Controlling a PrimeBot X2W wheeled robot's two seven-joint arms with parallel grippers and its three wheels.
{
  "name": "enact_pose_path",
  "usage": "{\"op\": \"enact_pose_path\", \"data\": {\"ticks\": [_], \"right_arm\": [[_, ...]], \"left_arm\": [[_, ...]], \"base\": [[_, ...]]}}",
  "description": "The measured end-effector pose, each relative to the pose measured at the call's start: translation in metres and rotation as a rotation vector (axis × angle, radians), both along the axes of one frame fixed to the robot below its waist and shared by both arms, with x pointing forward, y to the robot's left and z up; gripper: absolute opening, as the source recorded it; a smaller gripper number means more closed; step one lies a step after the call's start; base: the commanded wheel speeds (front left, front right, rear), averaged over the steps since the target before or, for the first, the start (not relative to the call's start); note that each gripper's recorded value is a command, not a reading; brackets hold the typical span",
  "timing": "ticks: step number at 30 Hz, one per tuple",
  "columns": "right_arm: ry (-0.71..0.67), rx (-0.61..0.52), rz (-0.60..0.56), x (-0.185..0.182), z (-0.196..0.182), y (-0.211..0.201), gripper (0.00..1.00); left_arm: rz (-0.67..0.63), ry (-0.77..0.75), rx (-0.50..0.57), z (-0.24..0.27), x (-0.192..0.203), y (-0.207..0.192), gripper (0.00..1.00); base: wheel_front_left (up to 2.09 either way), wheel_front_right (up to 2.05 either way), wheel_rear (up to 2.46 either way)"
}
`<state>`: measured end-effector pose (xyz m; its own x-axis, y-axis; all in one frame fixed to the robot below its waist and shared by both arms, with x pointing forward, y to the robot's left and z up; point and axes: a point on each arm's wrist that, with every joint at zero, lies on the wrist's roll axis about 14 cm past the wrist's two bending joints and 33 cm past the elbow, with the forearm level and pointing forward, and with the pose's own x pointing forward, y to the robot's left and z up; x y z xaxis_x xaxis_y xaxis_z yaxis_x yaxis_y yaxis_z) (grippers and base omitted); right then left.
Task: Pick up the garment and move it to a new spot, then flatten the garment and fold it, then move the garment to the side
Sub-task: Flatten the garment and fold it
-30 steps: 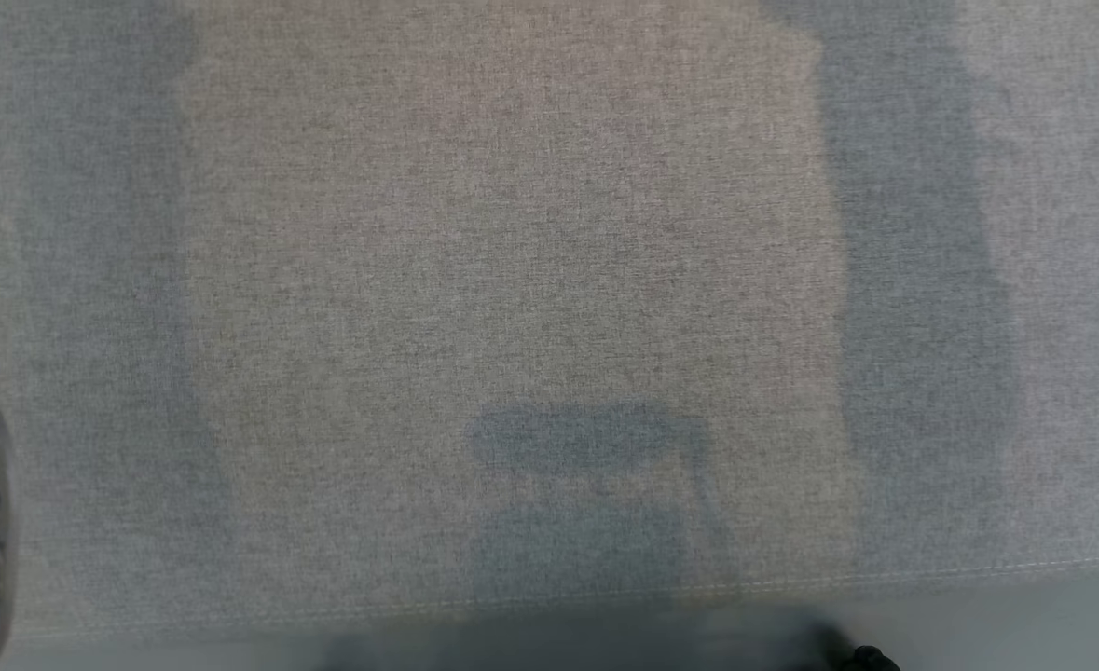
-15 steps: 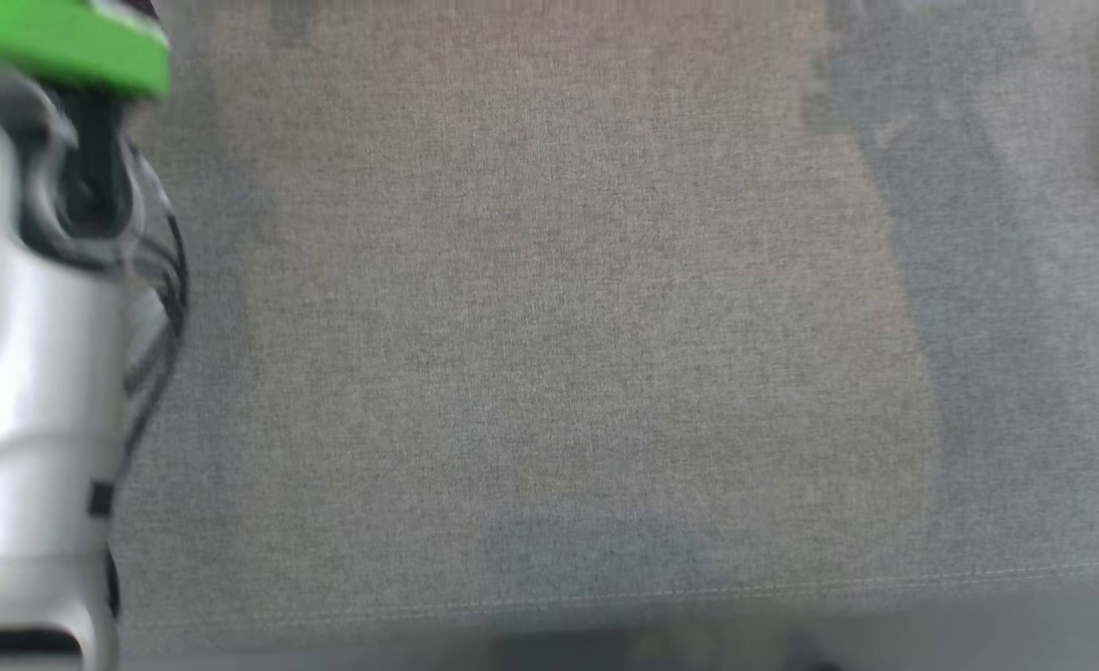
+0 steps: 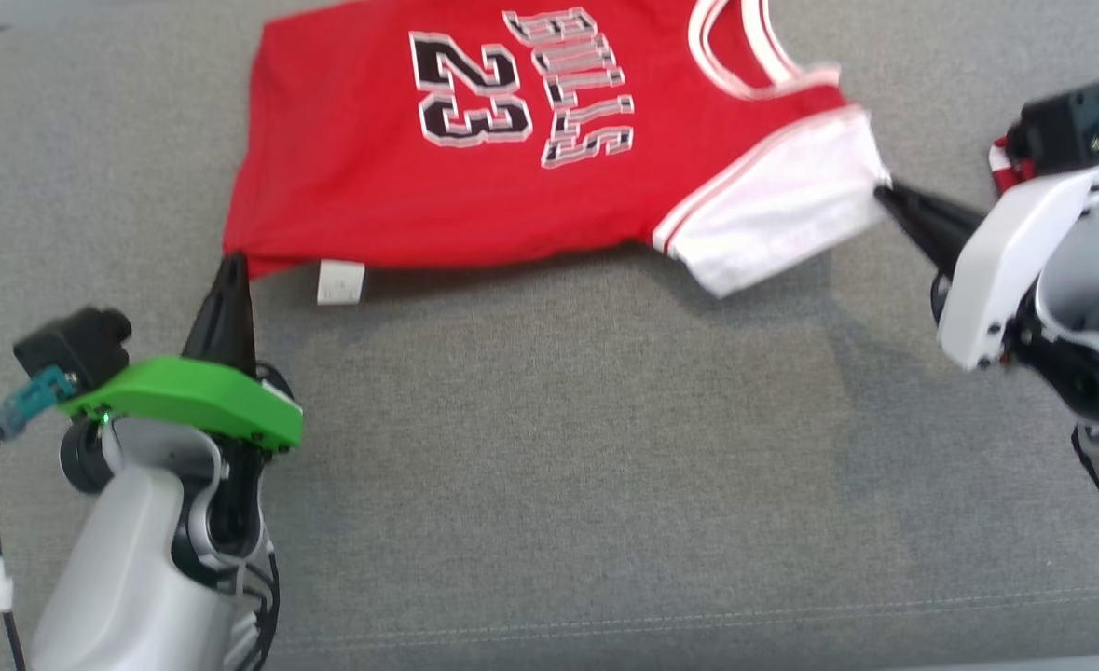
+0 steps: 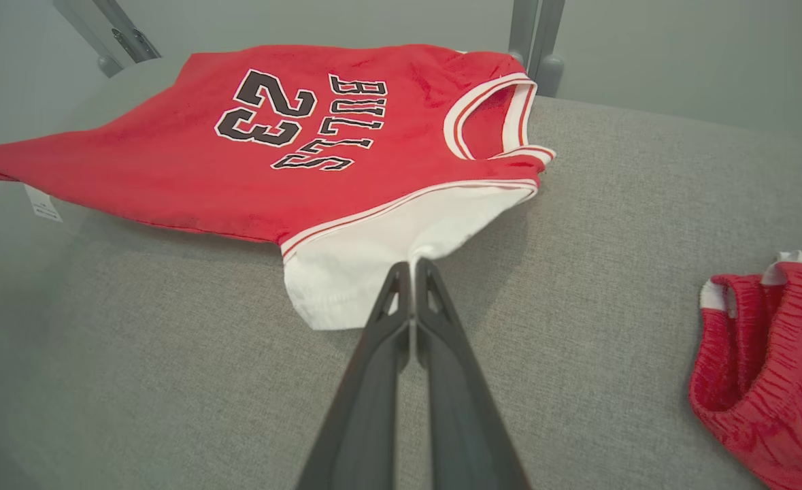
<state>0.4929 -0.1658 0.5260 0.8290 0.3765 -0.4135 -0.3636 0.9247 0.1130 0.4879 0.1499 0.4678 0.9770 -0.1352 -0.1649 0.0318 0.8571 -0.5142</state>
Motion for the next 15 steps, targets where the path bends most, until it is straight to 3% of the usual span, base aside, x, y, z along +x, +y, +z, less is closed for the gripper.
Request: {"op": "enact_pose_path", "data": {"ticks": [15], "right_arm": [[0.397,-0.029,0.086,-0.144,-0.044,-0.001,0.00]], "left_arm": [[0.023,0.114,0.125,-0.022,-0.097,0.006,0.00]], "base": [[0.00,0.00,0.00]]}}
